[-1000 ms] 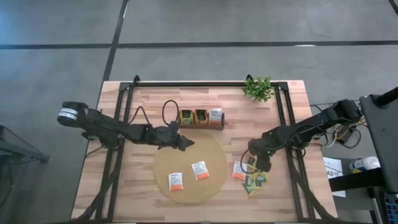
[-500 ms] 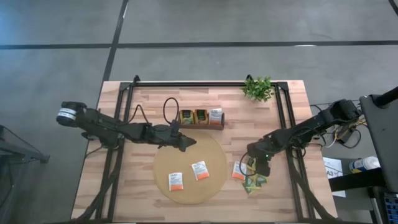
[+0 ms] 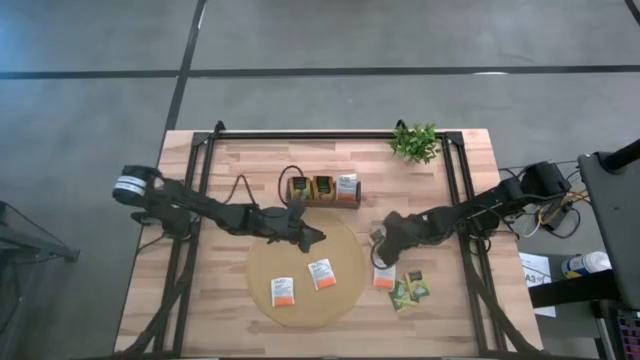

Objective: Pick & Place Tea
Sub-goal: Put the green tea bag into the left section of the wooden organizer, then put the orange tea bag into the right section of the wooden organizer

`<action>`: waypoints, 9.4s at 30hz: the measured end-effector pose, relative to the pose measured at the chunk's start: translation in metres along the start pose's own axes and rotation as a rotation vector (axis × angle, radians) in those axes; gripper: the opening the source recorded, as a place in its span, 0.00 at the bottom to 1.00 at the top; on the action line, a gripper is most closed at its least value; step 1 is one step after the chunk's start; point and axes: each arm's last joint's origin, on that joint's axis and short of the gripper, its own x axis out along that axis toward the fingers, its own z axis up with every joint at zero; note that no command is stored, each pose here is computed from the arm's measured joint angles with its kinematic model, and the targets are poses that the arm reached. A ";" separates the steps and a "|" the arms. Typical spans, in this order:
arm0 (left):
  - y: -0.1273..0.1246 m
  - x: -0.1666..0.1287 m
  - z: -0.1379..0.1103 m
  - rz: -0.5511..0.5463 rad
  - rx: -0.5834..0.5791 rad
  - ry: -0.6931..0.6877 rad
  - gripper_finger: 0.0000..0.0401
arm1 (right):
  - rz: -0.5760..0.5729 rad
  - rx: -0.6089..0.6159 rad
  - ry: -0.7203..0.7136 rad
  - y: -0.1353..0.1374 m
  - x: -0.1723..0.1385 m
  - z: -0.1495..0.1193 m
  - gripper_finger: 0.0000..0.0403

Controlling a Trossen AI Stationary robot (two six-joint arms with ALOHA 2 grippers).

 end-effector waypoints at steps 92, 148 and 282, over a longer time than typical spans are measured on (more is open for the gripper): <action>-0.015 0.183 -0.019 0.369 0.248 0.083 0.28 | 0.266 0.000 0.078 -0.030 0.016 0.062 0.35; -0.034 -0.134 0.002 0.578 0.073 -0.523 0.28 | 0.128 -0.615 -0.388 0.077 -0.006 0.258 0.02; -0.055 -0.080 -0.183 0.254 -0.328 0.285 0.28 | 0.582 -0.554 -0.013 0.178 0.054 0.155 0.37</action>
